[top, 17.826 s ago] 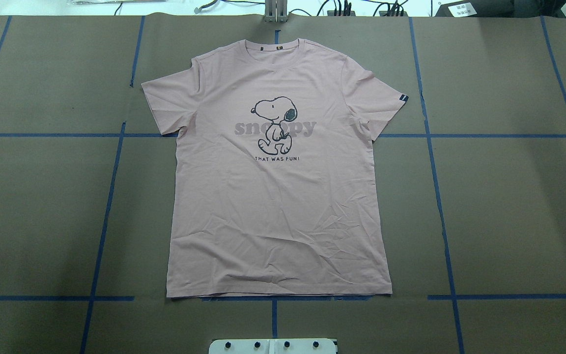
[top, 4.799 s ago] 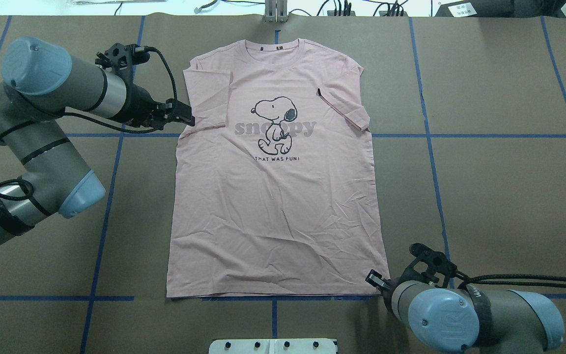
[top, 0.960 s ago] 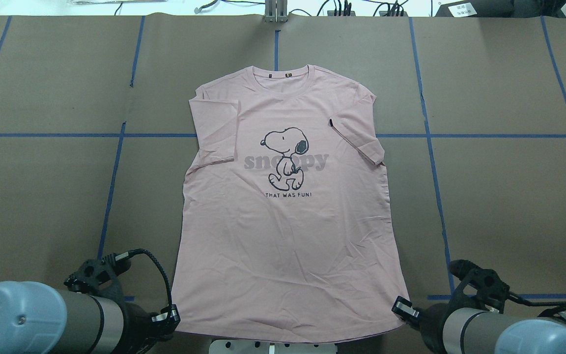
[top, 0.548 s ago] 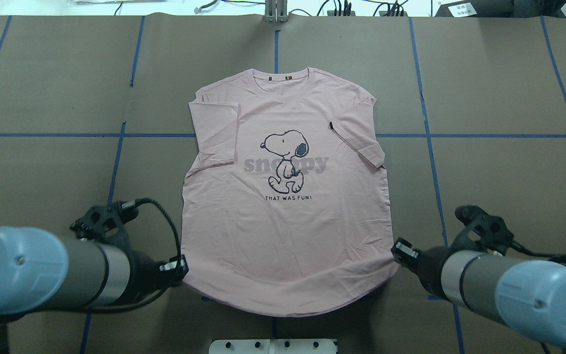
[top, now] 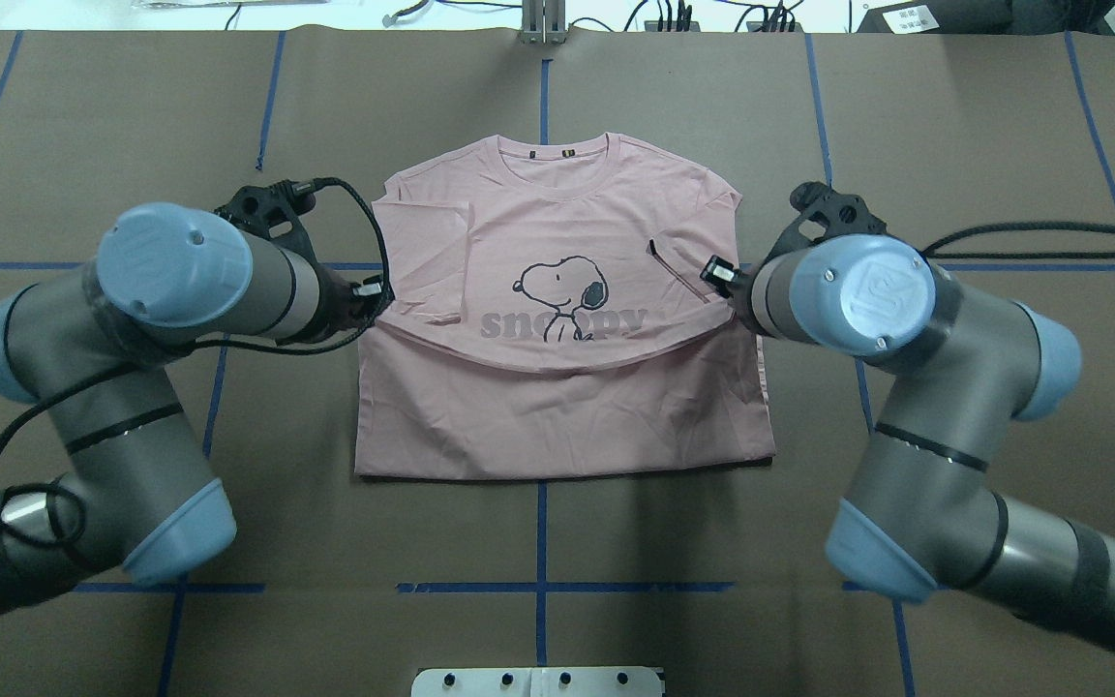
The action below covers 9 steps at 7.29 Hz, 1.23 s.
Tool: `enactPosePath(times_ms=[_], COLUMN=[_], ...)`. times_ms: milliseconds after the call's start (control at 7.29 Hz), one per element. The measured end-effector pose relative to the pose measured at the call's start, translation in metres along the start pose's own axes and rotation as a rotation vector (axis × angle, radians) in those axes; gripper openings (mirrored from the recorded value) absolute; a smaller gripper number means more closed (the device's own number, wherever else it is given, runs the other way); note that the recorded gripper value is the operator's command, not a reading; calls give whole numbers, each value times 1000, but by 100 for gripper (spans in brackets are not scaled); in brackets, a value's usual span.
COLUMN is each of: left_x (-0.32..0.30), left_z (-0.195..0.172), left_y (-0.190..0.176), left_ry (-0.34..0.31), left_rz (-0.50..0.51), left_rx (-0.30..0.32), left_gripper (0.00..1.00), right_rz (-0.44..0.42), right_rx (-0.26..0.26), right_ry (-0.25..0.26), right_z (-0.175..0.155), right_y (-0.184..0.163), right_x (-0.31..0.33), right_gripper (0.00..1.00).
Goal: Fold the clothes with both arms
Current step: 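Lift the hem with both grippers and fold it toward the collar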
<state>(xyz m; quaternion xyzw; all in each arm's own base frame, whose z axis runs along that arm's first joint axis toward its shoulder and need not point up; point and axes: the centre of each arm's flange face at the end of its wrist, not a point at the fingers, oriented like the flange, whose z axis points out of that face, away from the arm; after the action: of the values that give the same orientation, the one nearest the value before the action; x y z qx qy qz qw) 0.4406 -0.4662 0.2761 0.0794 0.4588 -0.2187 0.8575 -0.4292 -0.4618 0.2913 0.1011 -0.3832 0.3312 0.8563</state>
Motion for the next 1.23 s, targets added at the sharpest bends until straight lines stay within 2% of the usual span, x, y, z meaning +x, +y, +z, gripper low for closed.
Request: enactPosePath(times_ms=[274,548,686,1097,1234], left_x=[-4,3,10,17,18], left_z=[35,55,67,102,110], left_y=[-66,-97,-105,-124,-128], left_ry=[8,6,16,47,52], left_rz=[11,11,12,13,13], left_rx=[104,177,199,253,260], left_gripper=[0,0,0,0,10], right_rz=[-39,-56,-60,-60,-62], right_rx=[66,88,92,97,99], right_ry=[67,125,134,116,125], right_z=[39,73,88,129,137], right_y=[-62,-90,-97,-109,-111], right_x=[-24,-54,-69,-82,-83], right_gripper=[0,0,0,0,11])
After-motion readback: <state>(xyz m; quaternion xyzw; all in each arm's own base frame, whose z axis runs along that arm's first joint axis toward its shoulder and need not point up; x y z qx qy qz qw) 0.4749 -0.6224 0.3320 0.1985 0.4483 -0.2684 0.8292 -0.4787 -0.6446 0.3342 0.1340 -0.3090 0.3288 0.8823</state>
